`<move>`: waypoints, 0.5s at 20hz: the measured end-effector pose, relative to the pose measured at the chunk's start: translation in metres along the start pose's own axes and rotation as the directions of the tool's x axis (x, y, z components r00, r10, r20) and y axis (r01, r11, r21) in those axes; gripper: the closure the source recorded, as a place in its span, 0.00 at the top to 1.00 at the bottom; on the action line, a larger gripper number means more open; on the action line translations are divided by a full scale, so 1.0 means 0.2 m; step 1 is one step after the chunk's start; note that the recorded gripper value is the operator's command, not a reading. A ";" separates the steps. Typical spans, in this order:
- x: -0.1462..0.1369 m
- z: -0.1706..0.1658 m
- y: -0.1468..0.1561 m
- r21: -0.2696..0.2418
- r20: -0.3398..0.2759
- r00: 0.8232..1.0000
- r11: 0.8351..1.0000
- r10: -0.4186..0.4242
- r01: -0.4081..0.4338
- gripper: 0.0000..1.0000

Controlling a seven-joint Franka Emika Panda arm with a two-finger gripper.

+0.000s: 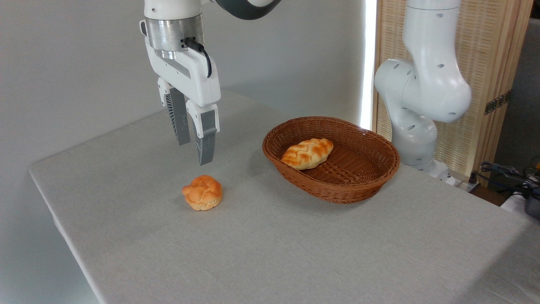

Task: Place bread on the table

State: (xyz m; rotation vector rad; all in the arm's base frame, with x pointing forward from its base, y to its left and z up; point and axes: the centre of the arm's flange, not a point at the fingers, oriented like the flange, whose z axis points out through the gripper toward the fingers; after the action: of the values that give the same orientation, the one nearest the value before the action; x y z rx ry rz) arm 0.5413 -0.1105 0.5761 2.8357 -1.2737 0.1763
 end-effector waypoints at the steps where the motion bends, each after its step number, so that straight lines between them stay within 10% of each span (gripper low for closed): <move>1: 0.00 0.00 0.00 0.000 0.000 1.000 1.000 0.001 -0.001 1.00; 10: 0.01 0.00 0.01 -0.001 0.000 1.000 1.000 0.004 -0.004 1.00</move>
State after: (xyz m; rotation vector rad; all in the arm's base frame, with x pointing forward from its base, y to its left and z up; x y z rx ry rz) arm 0.5408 -0.1127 0.5760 2.8330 -1.2793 0.1756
